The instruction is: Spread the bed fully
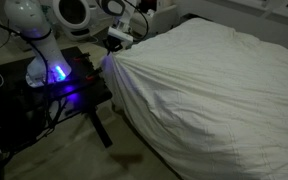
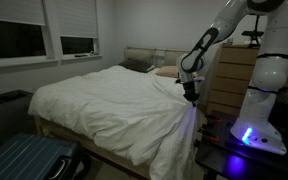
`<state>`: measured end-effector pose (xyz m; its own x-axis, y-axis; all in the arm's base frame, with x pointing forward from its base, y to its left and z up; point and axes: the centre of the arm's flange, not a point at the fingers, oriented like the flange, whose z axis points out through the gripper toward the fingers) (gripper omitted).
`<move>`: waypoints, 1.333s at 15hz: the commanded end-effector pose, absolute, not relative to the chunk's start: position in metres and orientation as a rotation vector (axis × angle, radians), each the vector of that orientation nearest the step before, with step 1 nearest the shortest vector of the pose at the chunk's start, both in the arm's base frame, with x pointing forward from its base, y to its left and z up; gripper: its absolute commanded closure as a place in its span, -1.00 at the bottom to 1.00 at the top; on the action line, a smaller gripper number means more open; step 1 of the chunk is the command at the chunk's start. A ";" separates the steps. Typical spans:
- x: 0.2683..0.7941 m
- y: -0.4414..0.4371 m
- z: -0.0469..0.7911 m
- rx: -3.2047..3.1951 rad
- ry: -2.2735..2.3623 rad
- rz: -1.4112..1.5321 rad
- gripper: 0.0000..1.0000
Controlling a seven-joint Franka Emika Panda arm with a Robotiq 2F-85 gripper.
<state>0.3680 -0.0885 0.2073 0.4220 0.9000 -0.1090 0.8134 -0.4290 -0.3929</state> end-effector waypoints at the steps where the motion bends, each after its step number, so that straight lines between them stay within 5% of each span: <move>1: 0.344 -0.068 0.166 -2.475 -1.374 0.501 0.99; 17: 0.322 -0.050 0.047 -2.871 -1.216 0.344 0.99; 18: 0.330 -0.051 0.050 -2.891 -1.196 0.313 0.46; 20: 0.341 -0.058 0.061 -2.915 -1.108 0.293 0.30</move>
<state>0.3360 -0.0576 0.0537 0.6834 0.7075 -0.1802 0.7051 -0.7036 -0.0885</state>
